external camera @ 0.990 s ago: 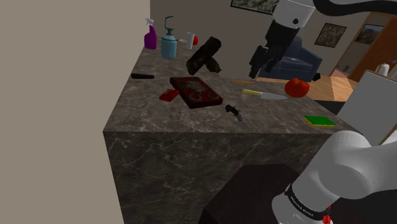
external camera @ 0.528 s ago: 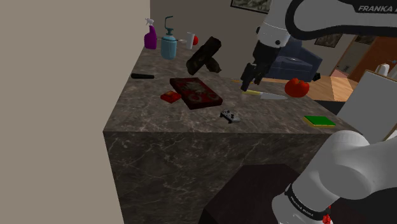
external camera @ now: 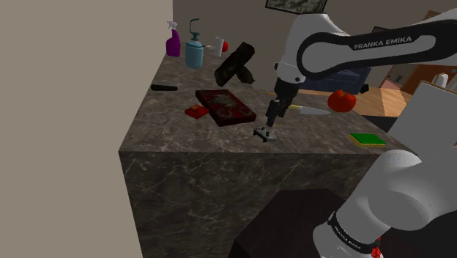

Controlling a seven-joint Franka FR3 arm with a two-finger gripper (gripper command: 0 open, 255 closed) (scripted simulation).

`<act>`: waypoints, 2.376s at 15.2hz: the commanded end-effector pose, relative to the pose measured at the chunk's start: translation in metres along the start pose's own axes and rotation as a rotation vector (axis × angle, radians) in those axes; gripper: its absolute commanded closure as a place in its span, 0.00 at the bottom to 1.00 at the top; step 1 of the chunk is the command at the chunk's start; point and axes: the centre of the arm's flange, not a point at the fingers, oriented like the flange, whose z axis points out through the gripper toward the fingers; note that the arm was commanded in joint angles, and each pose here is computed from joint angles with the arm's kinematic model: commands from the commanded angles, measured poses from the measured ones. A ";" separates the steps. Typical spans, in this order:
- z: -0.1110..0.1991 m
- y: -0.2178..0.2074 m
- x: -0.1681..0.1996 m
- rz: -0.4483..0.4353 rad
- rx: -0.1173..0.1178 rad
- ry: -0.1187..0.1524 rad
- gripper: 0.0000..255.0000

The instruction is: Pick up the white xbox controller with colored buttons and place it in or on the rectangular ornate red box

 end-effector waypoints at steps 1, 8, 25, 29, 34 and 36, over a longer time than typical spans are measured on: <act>0.013 0.002 0.002 -0.011 0.003 -0.006 0.00; 0.047 0.002 0.001 -0.011 0.003 -0.006 0.00; 0.047 0.002 0.001 -0.011 0.004 -0.006 1.00; 0.032 0.003 0.003 -0.010 0.002 0.006 1.00; 0.024 0.008 0.034 0.088 0.003 0.014 0.00; 0.035 0.008 0.034 0.088 0.003 0.014 0.00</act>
